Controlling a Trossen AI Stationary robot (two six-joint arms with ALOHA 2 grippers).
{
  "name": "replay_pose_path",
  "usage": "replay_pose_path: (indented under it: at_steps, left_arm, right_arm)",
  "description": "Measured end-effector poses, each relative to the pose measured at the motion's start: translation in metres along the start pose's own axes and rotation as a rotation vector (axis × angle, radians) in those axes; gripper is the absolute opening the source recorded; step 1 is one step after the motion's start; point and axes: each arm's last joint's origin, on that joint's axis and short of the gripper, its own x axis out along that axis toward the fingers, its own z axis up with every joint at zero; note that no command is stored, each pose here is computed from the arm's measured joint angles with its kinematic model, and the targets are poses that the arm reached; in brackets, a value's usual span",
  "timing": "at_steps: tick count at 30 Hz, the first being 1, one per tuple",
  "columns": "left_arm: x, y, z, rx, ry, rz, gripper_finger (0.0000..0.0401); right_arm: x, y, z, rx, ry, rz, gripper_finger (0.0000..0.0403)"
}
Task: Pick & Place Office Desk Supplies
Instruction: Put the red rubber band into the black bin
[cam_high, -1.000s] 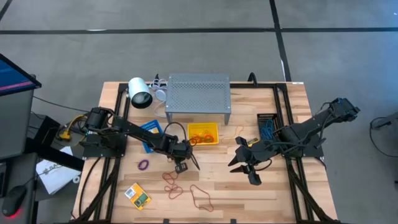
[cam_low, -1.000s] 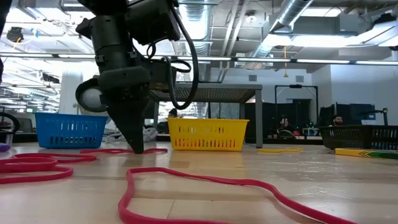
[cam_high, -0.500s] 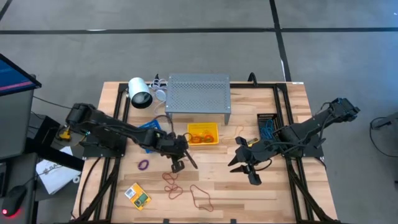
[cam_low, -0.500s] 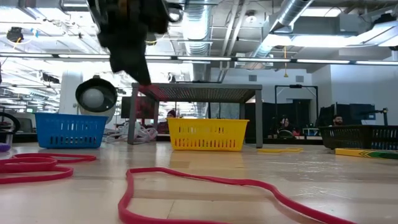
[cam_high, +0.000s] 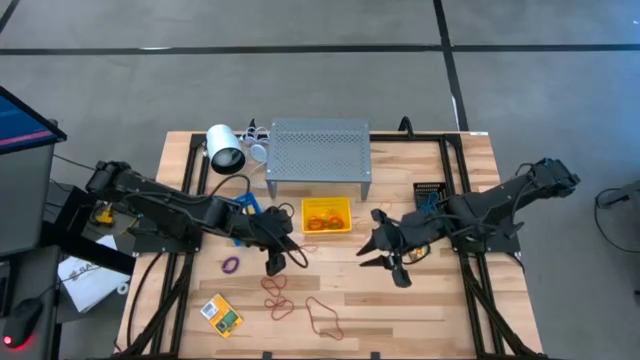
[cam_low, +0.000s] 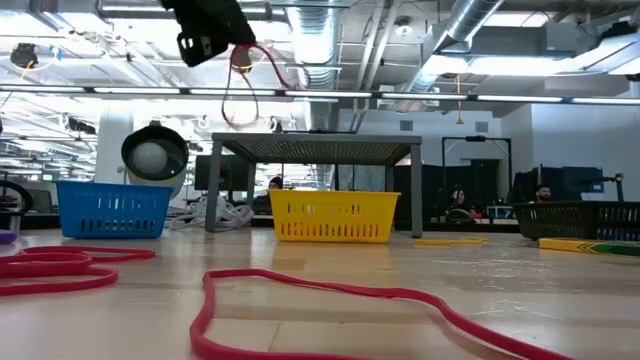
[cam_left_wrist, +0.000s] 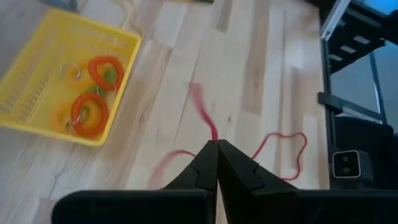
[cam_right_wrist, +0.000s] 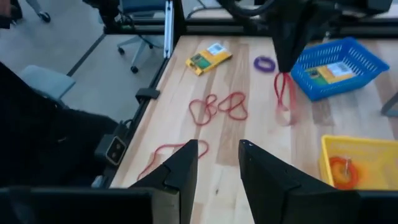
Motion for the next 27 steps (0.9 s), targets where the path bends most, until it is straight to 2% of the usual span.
replay_pose_path:
  at_steps: [6, 11, 14, 19, 27]
  left_arm:
    - [-0.001, -0.004, 0.006, 0.046, -0.063, -0.044, 0.0000]
    - [-0.001, -0.007, 0.015, 0.109, -0.145, -0.077, 0.0000]
    - [-0.002, -0.006, 0.019, 0.138, -0.186, -0.085, 0.0000]
    - [-0.002, -0.004, 0.021, 0.148, -0.195, -0.079, 0.0000]
    - [-0.002, -0.005, 0.021, 0.154, -0.191, -0.097, 0.0000]
  right_arm:
    - [0.002, -0.021, 0.008, 0.041, -0.051, 0.002, 0.0148]
    - [0.033, -0.040, 0.009, 0.073, -0.052, 0.045, 0.0193]
    - [0.056, -0.049, 0.004, 0.115, -0.038, 0.070, 0.0206]
    - [0.079, -0.060, -0.001, 0.146, -0.003, 0.084, 0.0197]
    - [0.099, -0.063, 0.014, 0.071, 0.015, 0.084, 0.0164]
